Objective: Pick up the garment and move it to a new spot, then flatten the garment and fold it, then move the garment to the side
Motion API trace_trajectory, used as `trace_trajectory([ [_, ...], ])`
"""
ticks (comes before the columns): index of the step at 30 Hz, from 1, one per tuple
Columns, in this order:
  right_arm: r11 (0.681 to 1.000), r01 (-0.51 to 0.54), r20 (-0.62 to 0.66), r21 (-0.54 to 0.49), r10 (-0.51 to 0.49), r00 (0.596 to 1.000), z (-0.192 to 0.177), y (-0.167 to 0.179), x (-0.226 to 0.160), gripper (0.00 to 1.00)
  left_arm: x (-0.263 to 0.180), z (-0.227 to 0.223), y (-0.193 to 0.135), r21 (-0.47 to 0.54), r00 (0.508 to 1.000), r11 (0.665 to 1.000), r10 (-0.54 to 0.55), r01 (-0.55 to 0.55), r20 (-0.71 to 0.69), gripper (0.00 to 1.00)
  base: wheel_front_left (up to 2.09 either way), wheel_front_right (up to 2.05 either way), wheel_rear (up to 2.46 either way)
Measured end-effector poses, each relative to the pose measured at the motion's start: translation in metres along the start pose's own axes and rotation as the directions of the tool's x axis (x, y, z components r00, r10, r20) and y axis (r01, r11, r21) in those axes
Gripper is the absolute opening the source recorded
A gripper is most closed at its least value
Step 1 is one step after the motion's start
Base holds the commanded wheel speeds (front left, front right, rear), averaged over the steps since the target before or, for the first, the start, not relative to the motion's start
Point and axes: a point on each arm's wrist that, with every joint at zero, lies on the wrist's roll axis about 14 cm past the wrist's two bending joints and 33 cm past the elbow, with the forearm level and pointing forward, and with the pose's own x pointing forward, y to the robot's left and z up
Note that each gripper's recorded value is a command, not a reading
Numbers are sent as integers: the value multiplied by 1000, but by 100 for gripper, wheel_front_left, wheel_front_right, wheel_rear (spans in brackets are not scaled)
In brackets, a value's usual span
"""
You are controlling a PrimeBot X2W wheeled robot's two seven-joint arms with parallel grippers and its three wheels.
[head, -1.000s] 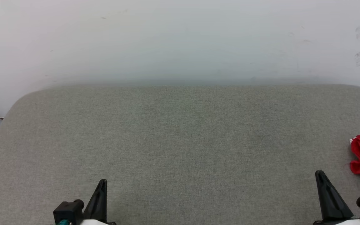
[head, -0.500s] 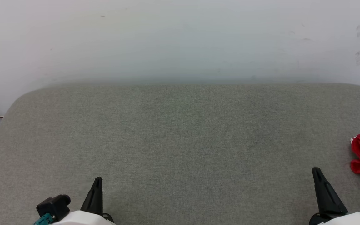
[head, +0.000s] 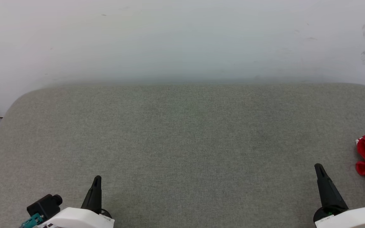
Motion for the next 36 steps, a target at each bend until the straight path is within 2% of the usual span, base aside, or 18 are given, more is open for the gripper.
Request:
trace_trajectory([
  [9, 992, 6, -4, 127, -6, 1000, -2, -2, 6, 0, 5, 2, 0, -126, 1000, 992, 4, -5, -6, 0, 0, 0, 0],
  [18, 970, 13, -8, 242, -12, 1000, -4, -5, 11, 0, 9, 5, 0, -237, 1000, 972, 2, -5, -11, 0, 0, 0, 0],
  [36, 902, 24, -11, 431, -21, 1000, -6, -8, 21, 0, 16, 7, -1, -433, 1000, 902, -3, -4, -15, 0, 0, 0, 0],
])
